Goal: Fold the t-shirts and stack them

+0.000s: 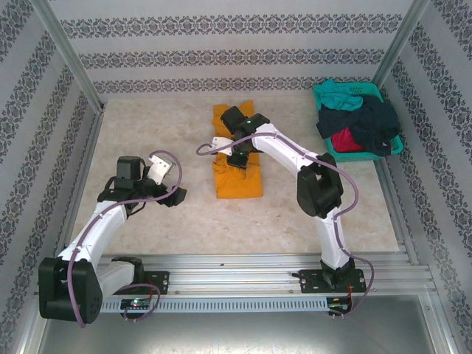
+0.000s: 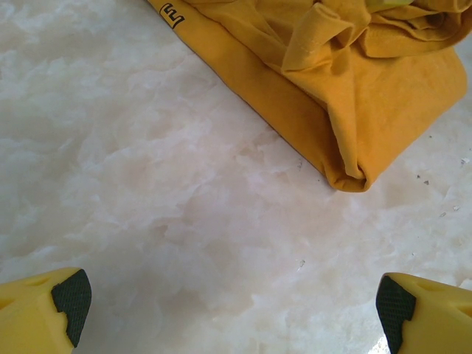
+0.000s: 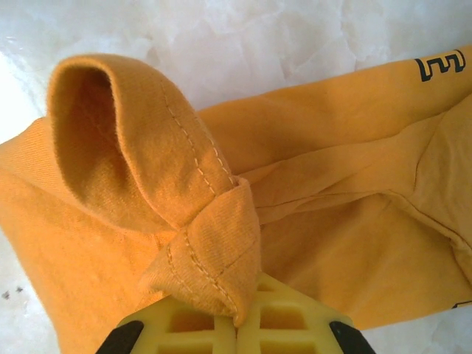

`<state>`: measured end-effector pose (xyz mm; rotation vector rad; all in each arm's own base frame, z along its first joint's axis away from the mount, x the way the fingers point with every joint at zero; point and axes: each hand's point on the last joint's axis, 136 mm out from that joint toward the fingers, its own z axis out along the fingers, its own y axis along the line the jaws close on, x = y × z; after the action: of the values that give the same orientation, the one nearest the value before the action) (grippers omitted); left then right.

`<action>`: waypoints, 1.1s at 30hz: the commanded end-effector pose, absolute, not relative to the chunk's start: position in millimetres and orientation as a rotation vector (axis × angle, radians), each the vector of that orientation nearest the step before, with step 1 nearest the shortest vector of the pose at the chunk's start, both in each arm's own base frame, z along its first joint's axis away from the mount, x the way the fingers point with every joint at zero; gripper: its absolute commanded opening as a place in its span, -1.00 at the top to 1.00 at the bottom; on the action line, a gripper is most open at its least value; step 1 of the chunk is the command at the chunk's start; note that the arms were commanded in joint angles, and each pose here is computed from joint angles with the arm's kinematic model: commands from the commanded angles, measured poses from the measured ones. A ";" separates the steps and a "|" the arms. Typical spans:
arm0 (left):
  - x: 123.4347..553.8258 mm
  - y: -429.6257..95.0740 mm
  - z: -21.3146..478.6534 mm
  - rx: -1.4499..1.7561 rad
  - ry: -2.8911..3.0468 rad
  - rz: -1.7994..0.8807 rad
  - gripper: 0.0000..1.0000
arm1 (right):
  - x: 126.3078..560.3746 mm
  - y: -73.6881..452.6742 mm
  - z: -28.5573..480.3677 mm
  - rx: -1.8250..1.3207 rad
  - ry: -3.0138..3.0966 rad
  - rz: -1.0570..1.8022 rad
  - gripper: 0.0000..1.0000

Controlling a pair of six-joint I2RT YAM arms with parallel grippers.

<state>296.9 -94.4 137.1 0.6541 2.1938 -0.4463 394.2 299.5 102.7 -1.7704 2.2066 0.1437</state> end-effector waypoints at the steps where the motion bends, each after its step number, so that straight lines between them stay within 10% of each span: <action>1: 295.3 -97.8 143.2 0.651 2.166 -0.474 -1.00 | 411.2 297.7 101.3 -1.746 2.198 0.108 1.00; 33: 303.0 -106.0 132.2 0.627 2.185 -0.514 -1.00 | 463.9 286.3 57.5 -1.603 2.310 -0.017 1.00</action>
<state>298.4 -97.6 129.0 0.6154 2.2197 -0.4790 456.0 289.1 56.3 -1.6434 2.2985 0.0041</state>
